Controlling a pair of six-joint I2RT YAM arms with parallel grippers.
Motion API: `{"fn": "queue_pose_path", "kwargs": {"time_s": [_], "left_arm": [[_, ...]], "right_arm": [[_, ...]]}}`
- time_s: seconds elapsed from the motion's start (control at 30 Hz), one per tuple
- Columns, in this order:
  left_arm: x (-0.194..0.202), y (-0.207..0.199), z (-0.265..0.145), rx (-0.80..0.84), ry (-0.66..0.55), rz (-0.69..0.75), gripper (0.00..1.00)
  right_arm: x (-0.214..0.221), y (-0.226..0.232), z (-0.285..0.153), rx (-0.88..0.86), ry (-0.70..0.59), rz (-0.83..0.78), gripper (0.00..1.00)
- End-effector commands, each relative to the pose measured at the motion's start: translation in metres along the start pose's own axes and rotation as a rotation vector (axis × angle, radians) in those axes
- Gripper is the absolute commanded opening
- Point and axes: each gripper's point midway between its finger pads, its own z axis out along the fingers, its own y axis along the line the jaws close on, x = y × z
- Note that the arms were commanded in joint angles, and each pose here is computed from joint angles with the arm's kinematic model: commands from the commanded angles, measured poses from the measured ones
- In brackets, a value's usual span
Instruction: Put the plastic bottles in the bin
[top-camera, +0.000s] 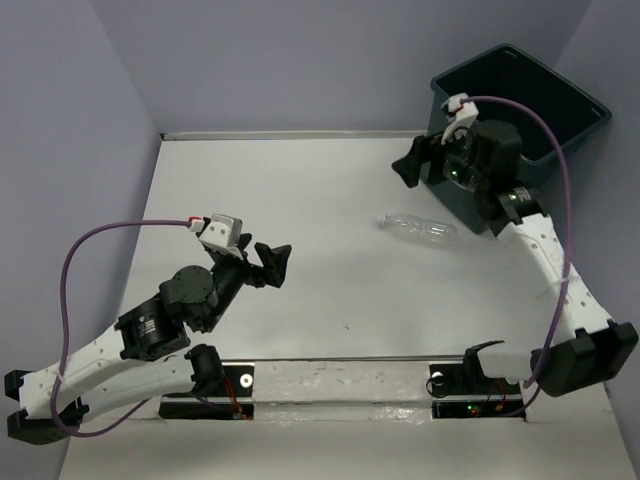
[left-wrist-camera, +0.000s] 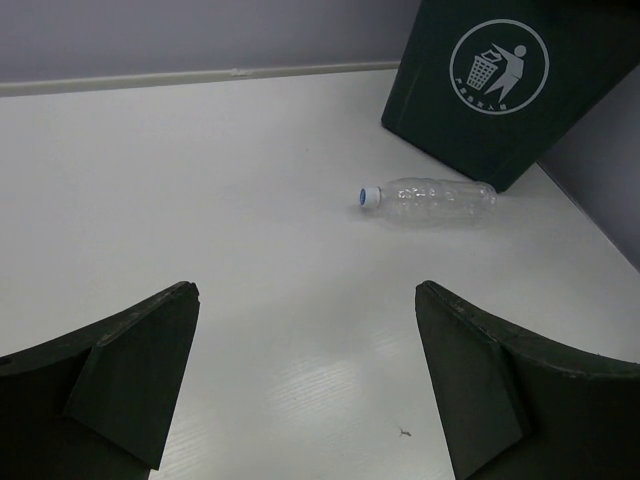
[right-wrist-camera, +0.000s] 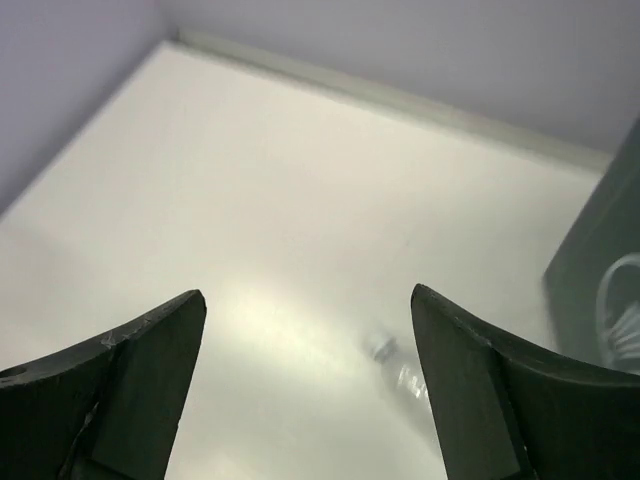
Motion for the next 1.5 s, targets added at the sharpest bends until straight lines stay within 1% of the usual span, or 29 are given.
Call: {"fn": "queue_pose_path", "kwargs": {"time_s": [0.0,0.03,0.07,0.13,0.17,0.23,0.3,0.33,0.37,0.4,0.43,0.53,0.6,0.73,0.8,0.83,0.9,0.97,1.0,1.03,1.07,1.1,1.17,1.2,1.33,1.37,1.4,1.43,1.47], "left_arm": [[-0.009,0.005,0.0,-0.03,-0.042,-0.02,0.99],[-0.009,0.005,0.001,-0.03,-0.041,-0.017,0.99],[-0.009,0.005,0.001,-0.029,-0.039,-0.016,0.99],[-0.008,0.004,0.002,-0.027,-0.036,-0.013,0.99],[-0.008,0.004,0.001,-0.028,-0.036,-0.013,0.99],[-0.007,0.005,0.002,-0.031,-0.032,-0.009,0.99],[-0.006,0.006,0.003,-0.043,-0.03,-0.005,0.99],[-0.006,0.006,0.002,-0.044,-0.028,-0.004,0.99],[-0.006,0.007,0.002,-0.048,-0.03,-0.003,0.99],[-0.005,0.007,0.003,-0.05,-0.027,-0.002,0.99],[-0.005,0.007,0.002,-0.048,-0.029,-0.005,0.99],[-0.006,0.007,0.002,-0.045,-0.029,-0.004,0.99],[-0.006,0.006,0.002,-0.04,-0.03,-0.005,0.99],[-0.004,0.004,0.003,-0.033,-0.023,0.001,0.99],[-0.005,0.004,0.003,-0.032,-0.023,-0.001,0.99],[-0.005,0.004,0.003,-0.032,-0.023,-0.001,0.99],[-0.005,0.004,0.002,-0.032,-0.024,-0.002,0.99],[-0.006,0.005,0.002,-0.034,-0.028,-0.006,0.99],[-0.007,0.005,0.002,-0.035,-0.031,-0.008,0.99],[-0.006,0.005,0.002,-0.034,-0.028,-0.005,0.99],[-0.006,0.005,0.002,-0.033,-0.028,-0.006,0.99],[-0.006,0.005,0.002,-0.032,-0.029,-0.007,0.99],[-0.005,0.004,0.002,-0.028,-0.025,-0.005,0.99],[-0.005,0.003,0.002,-0.027,-0.026,-0.005,0.99],[-0.005,0.004,0.003,-0.031,-0.023,-0.003,0.99],[-0.005,0.004,0.002,-0.032,-0.025,-0.004,0.99],[-0.005,0.005,0.002,-0.035,-0.026,-0.004,0.99],[-0.006,0.005,0.002,-0.037,-0.03,-0.007,0.99],[-0.006,0.006,0.002,-0.04,-0.03,-0.005,0.99]], "right_arm": [[0.138,-0.004,0.018,-0.069,0.379,0.032,0.91],[0.154,-0.016,0.017,-0.002,0.423,-0.031,0.91],[0.171,-0.018,0.017,0.011,0.481,-0.05,0.93],[0.186,-0.018,0.02,0.01,0.527,-0.155,0.96],[0.201,-0.022,0.025,0.027,0.579,-0.184,0.98],[0.213,-0.037,0.031,0.096,0.649,-0.286,0.98],[0.236,-0.05,0.041,0.155,0.776,-0.402,0.97],[0.247,-0.047,0.044,0.13,0.829,-0.426,0.96],[0.263,-0.059,0.044,0.176,0.924,-0.484,0.96],[0.268,-0.07,0.043,0.223,0.962,-0.519,0.96],[0.274,-0.074,0.043,0.226,0.993,-0.535,0.96],[0.286,-0.083,0.045,0.239,1.045,-0.585,0.97],[0.289,-0.086,0.047,0.236,1.054,-0.603,0.99],[0.289,-0.098,0.055,0.268,1.069,-0.675,1.0],[0.299,-0.099,0.059,0.254,1.092,-0.682,0.99],[0.303,-0.096,0.062,0.23,1.093,-0.668,0.93],[0.316,-0.093,0.063,0.204,1.117,-0.648,0.85],[0.323,-0.091,0.061,0.198,1.131,-0.62,0.69],[0.324,-0.09,0.06,0.198,1.132,-0.61,0.64],[0.324,-0.086,0.058,0.191,1.125,-0.589,0.61],[0.322,-0.084,0.057,0.187,1.118,-0.58,0.56],[0.32,-0.082,0.056,0.183,1.109,-0.566,0.53],[0.301,-0.067,0.059,0.162,1.037,-0.525,0.44],[0.292,-0.063,0.06,0.165,1.003,-0.509,0.43],[0.231,-0.017,0.074,0.104,0.762,-0.44,0.31],[0.203,-0.003,0.076,0.073,0.652,-0.398,0.27],[0.19,0.008,0.077,0.047,0.598,-0.385,0.27],[0.165,0.024,0.075,0.014,0.508,-0.355,0.27],[0.153,0.029,0.073,0.005,0.467,-0.337,0.26]]}}
